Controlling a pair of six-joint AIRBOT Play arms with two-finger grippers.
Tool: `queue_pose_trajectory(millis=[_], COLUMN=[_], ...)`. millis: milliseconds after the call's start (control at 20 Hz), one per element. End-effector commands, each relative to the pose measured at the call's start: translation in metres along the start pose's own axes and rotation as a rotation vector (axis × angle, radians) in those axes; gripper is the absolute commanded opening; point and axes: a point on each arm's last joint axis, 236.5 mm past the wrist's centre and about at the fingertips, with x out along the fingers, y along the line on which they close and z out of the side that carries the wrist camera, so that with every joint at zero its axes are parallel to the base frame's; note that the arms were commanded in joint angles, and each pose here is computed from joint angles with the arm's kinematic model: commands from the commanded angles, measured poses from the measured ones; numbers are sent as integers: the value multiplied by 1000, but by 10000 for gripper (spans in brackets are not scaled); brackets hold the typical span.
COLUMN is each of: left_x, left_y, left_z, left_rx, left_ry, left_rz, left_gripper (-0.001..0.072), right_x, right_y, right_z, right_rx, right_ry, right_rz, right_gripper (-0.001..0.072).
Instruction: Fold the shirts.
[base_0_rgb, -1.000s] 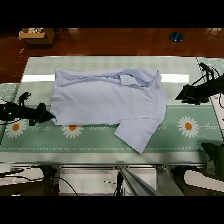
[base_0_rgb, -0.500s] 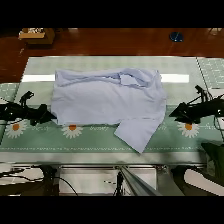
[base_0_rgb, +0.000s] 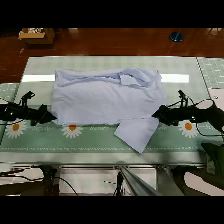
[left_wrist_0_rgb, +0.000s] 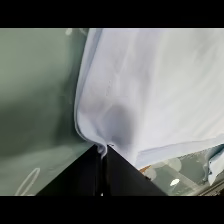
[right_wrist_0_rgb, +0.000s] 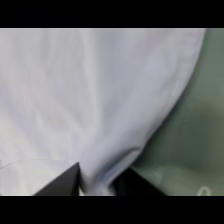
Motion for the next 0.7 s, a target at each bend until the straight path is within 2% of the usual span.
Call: queue_pose_trajectory(millis=[0, 150, 300, 450, 500, 550, 650], left_x=[-3, -26, -120, -285, -332, -362, -397], left_y=[-19, -59, -165, -285, -320, -348, -394], left_z=[9, 22, 52, 44, 20, -10, -77], left_rx=[-4, 74, 250, 482, 590, 701, 913], left_ry=[-34, -65, -255, -626, -721, -778, -867], left_rz=[-76, -194, -522, -844, -883, -865, -730], left_gripper=[25, 23, 23, 22, 22, 22, 22], right_x=[16, -14, -113, -275, -337, -395, -488], right_y=[5, 45, 122, 215, 238, 254, 273], right_z=[-9, 1, 39, 55, 50, 39, 8], right_rx=[-2, -188, -459, -694, -732, -749, -755], right_ry=[16, -30, -281, -710, -865, -1008, -1226], right_rz=[-21, 61, 109, 136, 130, 116, 101], right_gripper=[32, 27, 27, 27, 27, 27, 27])
